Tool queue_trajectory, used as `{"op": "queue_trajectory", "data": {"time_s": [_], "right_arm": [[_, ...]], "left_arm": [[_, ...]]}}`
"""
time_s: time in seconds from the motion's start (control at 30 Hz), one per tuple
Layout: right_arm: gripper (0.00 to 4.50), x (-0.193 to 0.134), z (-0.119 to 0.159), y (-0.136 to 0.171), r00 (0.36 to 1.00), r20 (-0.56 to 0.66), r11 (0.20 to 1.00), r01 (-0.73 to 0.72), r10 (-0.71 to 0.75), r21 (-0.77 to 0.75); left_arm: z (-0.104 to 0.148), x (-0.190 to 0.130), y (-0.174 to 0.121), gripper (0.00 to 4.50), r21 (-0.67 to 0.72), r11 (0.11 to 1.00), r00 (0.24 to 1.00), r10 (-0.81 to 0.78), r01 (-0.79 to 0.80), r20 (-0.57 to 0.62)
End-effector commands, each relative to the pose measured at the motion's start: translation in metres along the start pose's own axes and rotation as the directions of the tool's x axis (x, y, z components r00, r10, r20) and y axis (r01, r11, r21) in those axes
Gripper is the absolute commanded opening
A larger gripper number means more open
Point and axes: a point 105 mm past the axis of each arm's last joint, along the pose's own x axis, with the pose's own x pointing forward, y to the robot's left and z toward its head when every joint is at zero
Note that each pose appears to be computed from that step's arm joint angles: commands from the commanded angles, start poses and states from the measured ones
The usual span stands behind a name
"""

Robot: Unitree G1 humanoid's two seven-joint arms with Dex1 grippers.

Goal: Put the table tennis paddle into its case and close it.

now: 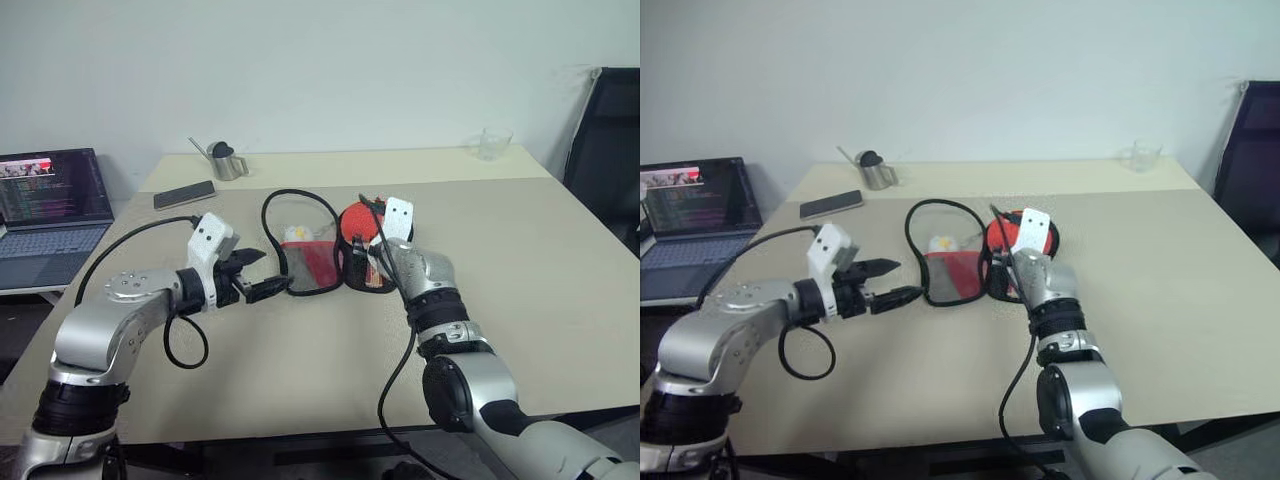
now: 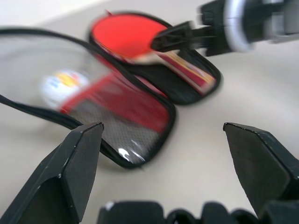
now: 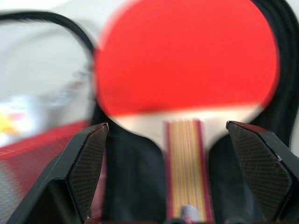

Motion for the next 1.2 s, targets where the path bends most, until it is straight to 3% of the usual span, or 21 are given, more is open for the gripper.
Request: {"op": "queue_trajectory", "data": {"time_s": [0.03, 0.23, 0.4, 0.6, 0.77, 0.87, 0.93, 1.07, 1.2], "right_arm": [[4.46, -0.025, 0.032, 0.008, 0.980, 0.034, 0.976, -0.193, 0.198, -0.102], [4.46, -0.057, 0.025, 0.009, 0.868, -0.104, 0.831, -0.496, 0.486, -0.253], [4.46, -0.077, 0.011, -0.027, 0.755, -0.209, 0.646, -0.645, 0.622, -0.407], [4.46, -0.103, 0.027, -0.042, 0.638, -0.215, 0.481, -0.724, 0.740, -0.493], [4.46, -0.122, 0.037, -0.037, 0.570, -0.208, 0.397, -0.748, 0.795, -0.532], [4.50, -0.129, 0.037, -0.037, 0.556, -0.217, 0.374, -0.752, 0.803, -0.544], [4.50, -0.137, 0.035, -0.038, 0.536, -0.235, 0.343, -0.761, 0.811, -0.551], [4.50, -0.128, 0.041, -0.046, 0.617, -0.192, 0.413, -0.695, 0.763, -0.589], [4.50, -0.125, 0.047, -0.050, 0.652, -0.153, 0.448, -0.654, 0.743, -0.609]], "left_arm": [[0.006, 0.000, 0.006, 4.50, 0.006, 1.000, 0.999, 0.016, -0.017, 0.028], [-0.003, -0.018, 0.025, 4.50, 0.004, 0.996, 0.996, 0.089, -0.089, 0.013], [-0.012, -0.031, 0.050, 4.50, -0.023, 0.979, 0.979, 0.203, -0.204, -0.010], [-0.035, -0.035, 0.084, 4.50, -0.072, 0.948, 0.950, 0.304, -0.309, -0.071], [-0.046, -0.014, 0.105, 4.50, -0.095, 0.912, 0.915, 0.389, -0.399, -0.111], [-0.049, 0.003, 0.100, 3.84, -0.089, 0.928, 0.929, 0.349, -0.361, -0.123], [-0.051, 0.016, 0.096, 3.14, -0.087, 0.940, 0.940, 0.317, -0.329, -0.130], [-0.049, 0.043, 0.093, 1.65, -0.110, 0.936, 0.938, 0.318, -0.334, -0.139], [-0.048, 0.069, 0.081, 0.16, -0.120, 0.939, 0.942, 0.306, -0.323, -0.139]]}}
